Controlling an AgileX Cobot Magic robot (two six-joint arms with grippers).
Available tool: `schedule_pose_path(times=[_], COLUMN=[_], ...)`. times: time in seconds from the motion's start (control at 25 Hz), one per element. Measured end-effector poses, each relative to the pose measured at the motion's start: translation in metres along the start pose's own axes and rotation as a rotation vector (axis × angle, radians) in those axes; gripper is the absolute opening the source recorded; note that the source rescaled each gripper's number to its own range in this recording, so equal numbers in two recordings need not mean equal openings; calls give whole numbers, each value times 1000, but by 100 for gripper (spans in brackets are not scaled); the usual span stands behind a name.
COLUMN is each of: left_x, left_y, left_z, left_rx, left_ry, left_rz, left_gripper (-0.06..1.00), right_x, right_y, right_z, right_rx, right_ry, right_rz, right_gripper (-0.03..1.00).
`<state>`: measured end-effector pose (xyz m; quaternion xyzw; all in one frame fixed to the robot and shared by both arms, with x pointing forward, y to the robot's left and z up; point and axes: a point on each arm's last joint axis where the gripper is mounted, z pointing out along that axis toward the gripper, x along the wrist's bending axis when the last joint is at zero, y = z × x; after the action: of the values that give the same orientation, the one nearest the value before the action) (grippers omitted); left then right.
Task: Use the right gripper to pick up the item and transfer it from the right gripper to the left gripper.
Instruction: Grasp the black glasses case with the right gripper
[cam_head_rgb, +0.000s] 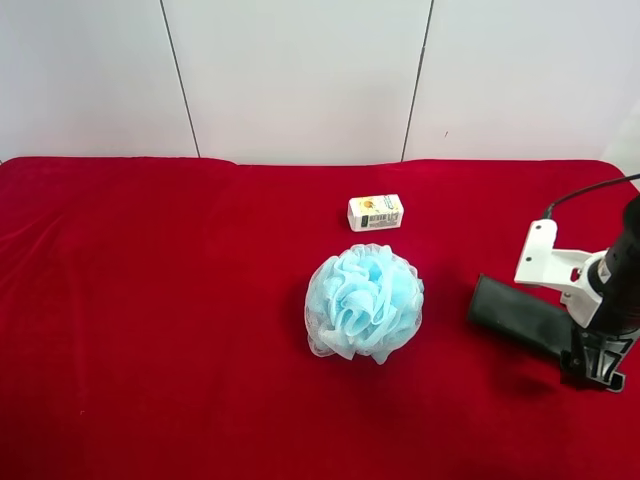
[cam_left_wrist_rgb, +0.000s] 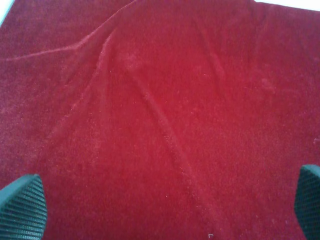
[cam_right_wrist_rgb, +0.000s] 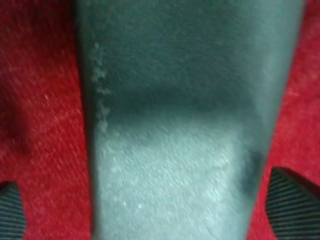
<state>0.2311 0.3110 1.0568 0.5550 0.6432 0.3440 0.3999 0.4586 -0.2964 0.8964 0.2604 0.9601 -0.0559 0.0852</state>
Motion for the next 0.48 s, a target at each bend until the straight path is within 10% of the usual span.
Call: schedule_pose_path(times=[0.48], left_x=[0], left_y=[0], left_z=[0], left_rx=[0], left_ry=[0], left_rz=[0], left_gripper=[100], right_x=[-3], right_y=[0], right_z=[6], right_rx=[16], right_ry=[-25], right_rz=[-22], right_gripper=[90])
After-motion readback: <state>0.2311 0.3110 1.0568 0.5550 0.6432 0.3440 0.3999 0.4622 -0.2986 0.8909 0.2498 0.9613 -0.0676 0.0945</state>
